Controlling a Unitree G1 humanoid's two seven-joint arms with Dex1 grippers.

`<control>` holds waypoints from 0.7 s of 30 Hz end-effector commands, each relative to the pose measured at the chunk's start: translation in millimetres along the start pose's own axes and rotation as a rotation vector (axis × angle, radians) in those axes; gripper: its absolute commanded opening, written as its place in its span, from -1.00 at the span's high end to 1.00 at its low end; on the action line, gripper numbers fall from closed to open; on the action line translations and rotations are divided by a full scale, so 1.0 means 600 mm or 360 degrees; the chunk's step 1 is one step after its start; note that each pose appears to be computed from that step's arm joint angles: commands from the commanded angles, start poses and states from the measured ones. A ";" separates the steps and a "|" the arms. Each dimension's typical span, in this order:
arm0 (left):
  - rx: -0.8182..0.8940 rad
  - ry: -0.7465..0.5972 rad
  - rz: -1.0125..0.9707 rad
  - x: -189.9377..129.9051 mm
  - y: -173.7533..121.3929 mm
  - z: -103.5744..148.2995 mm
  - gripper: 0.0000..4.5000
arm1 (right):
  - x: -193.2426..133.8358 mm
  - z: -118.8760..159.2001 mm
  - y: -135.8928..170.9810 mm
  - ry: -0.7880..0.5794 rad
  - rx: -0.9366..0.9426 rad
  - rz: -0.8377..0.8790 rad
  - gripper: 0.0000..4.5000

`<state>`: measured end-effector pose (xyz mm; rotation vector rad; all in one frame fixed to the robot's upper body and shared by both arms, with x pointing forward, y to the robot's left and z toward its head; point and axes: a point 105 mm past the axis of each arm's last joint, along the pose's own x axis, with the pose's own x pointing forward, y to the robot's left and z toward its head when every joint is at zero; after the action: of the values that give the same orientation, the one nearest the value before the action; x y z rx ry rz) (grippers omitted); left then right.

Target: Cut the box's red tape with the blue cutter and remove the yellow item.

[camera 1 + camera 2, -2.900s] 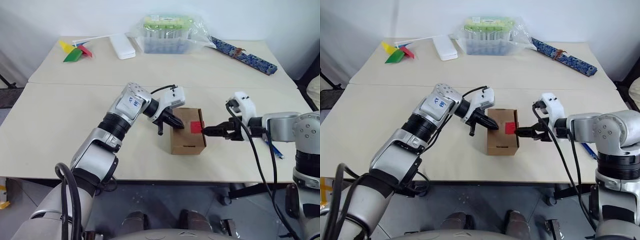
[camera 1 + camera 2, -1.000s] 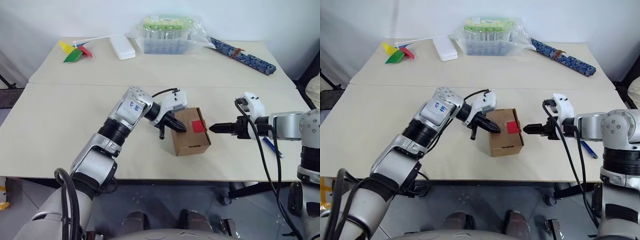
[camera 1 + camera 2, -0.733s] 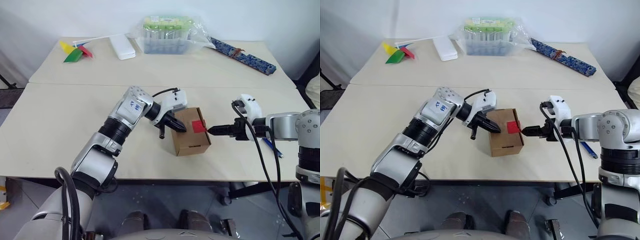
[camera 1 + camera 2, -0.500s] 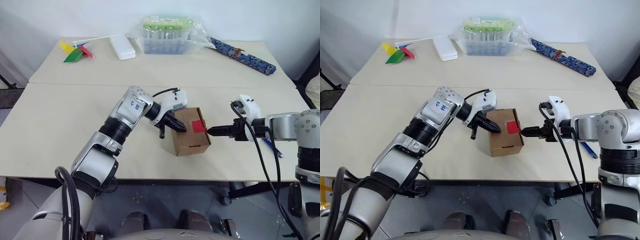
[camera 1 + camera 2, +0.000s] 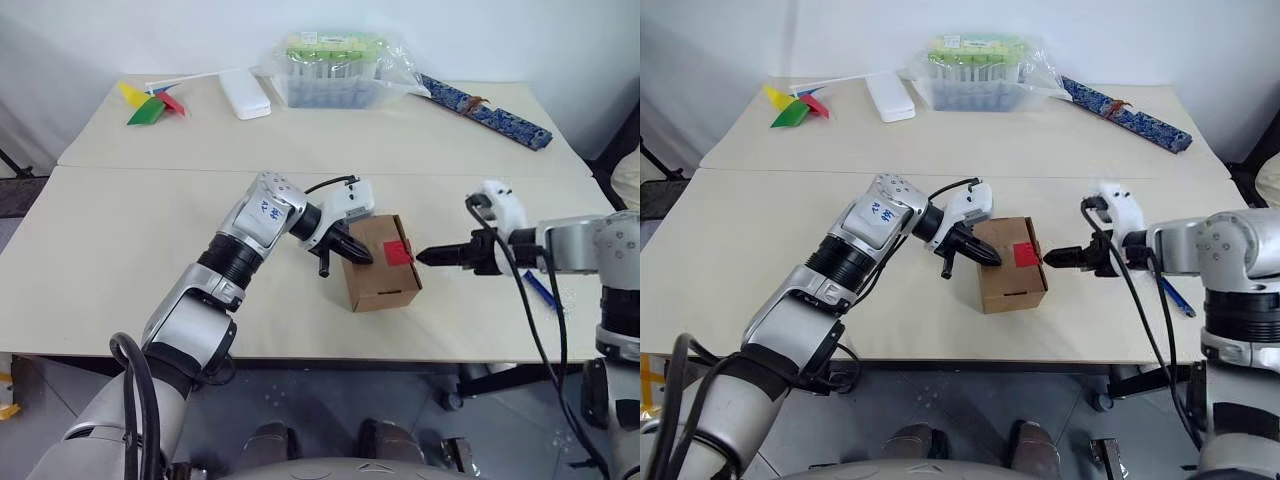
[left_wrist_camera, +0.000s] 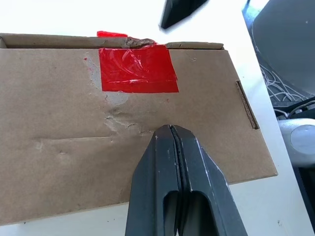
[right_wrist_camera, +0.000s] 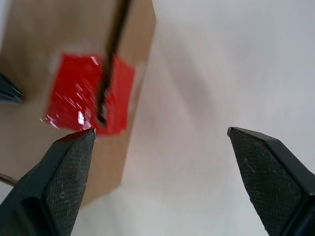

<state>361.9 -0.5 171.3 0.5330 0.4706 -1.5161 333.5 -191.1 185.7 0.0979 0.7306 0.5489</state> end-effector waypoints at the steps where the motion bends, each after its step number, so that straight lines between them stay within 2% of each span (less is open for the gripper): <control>1: -0.0085 0.0151 -0.0012 0.022 -0.003 -0.043 1.00 | -0.008 0.006 0.013 -0.0038 -0.0037 0.0058 -0.99; 15: -0.0082 0.0147 -0.0003 0.021 -0.001 -0.041 1.00 | 0.022 -0.036 0.003 0.0108 0.0011 0.0054 -0.99; 21: -0.0080 0.0146 -0.0009 0.020 -0.003 -0.043 1.00 | 0.022 -0.056 -0.024 0.0161 0.0041 -0.0023 -0.99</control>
<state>362.1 -0.8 171.2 0.5333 0.4691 -1.5161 328.6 -190.1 160.0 0.0972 0.7861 0.5768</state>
